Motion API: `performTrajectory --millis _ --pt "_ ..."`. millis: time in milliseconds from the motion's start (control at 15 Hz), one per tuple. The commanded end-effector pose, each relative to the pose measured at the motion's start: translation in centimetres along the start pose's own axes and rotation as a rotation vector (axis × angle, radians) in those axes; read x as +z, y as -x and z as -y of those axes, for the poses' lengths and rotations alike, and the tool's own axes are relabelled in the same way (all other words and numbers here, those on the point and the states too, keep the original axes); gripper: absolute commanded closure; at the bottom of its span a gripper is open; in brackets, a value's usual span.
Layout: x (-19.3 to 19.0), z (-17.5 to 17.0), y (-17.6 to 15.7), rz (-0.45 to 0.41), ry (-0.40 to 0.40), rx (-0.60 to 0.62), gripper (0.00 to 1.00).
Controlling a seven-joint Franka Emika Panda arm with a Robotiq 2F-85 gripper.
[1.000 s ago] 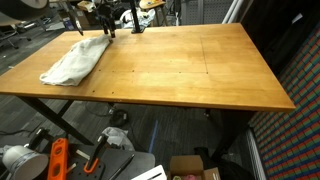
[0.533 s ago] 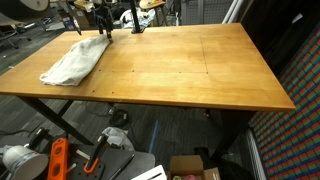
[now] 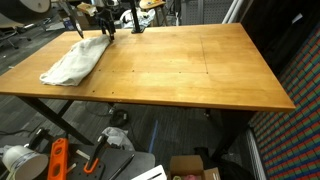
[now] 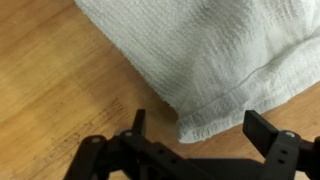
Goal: Fold the towel in half
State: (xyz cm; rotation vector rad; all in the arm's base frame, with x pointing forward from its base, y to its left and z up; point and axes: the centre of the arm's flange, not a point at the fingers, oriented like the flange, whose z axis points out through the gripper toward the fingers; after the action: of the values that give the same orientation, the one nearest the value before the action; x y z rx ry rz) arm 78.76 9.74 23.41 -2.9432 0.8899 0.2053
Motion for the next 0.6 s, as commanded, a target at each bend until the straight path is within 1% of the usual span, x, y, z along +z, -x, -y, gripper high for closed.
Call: performTrajectory --millis 0,200,533 --pt "0.7 -0.7 0.8 0.035 0.078 0.003 0.0" --pt "1.4 -1.2 1.5 0.106 0.13 -0.002 0.0" --pt "0.6 -1.4 2.0 0.135 0.151 0.003 0.0"
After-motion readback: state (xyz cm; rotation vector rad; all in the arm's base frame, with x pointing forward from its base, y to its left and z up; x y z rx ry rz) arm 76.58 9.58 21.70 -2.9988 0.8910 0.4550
